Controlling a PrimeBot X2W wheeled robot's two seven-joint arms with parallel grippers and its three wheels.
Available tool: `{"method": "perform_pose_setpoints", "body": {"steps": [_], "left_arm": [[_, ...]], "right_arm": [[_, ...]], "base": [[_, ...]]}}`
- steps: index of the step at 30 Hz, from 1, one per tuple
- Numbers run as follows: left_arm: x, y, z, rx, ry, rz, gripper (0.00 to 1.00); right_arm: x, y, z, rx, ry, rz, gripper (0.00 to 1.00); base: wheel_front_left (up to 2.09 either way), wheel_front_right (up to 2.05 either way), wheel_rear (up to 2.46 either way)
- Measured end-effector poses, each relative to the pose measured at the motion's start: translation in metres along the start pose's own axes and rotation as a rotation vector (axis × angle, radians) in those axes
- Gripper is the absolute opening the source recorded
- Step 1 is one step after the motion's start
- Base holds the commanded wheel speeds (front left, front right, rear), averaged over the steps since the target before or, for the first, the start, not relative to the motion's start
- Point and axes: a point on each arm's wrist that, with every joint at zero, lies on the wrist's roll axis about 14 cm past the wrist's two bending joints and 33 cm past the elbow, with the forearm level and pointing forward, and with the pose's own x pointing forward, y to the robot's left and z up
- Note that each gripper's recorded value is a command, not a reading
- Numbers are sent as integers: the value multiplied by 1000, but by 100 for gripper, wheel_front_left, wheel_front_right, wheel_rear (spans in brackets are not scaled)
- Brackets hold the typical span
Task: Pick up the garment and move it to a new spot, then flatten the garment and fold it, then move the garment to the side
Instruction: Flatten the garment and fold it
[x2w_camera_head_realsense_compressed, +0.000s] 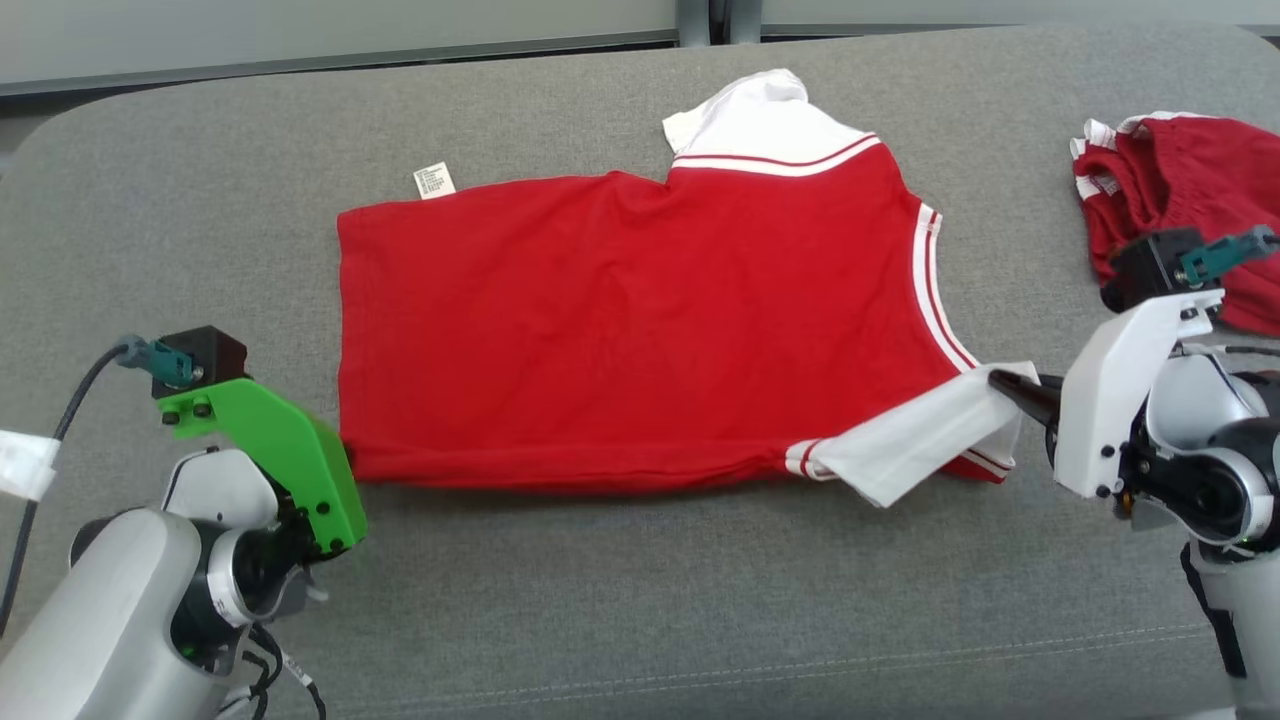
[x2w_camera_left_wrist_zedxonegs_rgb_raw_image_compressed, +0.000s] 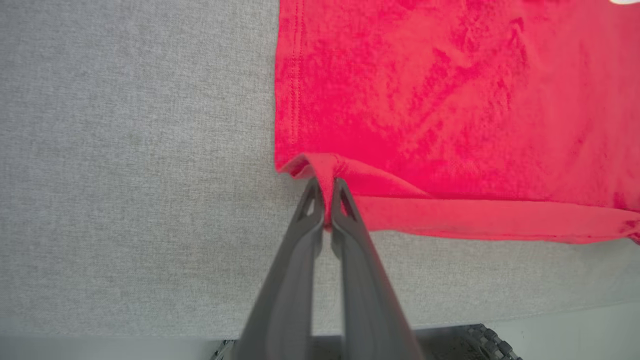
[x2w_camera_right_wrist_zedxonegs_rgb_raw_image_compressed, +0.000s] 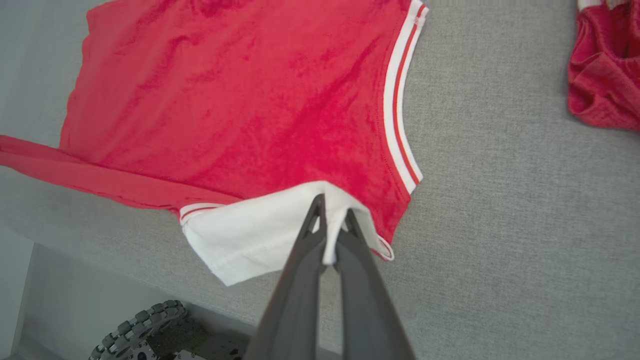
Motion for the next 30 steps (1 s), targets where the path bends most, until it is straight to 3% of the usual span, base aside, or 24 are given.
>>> {"method": "perform_pose_setpoints", "body": {"steps": [10, 21, 23, 24, 25, 26, 30], "left_arm": [[34, -5, 27, -66, 22, 33, 0], [73, 4, 36, -71, 66, 75, 0], [74, 2, 40, -68, 65, 72, 44], [74, 2, 42, -64, 63, 70, 87], [73, 2, 44, -61, 60, 71, 100], [73, 2, 46, -58, 55, 71, 100], [70, 2, 53, -55, 37, 69, 100]], "right_arm": [[41, -14, 31, 17, 32, -34, 0], [86, -26, 29, 10, 114, -57, 0], [89, -27, 31, 11, 113, -60, 22], [90, -27, 33, 11, 109, -61, 40], [91, -27, 35, 9, 105, -62, 78], [92, -26, 38, 8, 99, -61, 100], [95, -25, 50, 6, 54, -62, 100]], "base": [[0, 0, 0], [0, 0, 0], [0, 0, 0], [0, 0, 0], [0, 0, 0], [0, 0, 0], [0, 0, 0]]}}
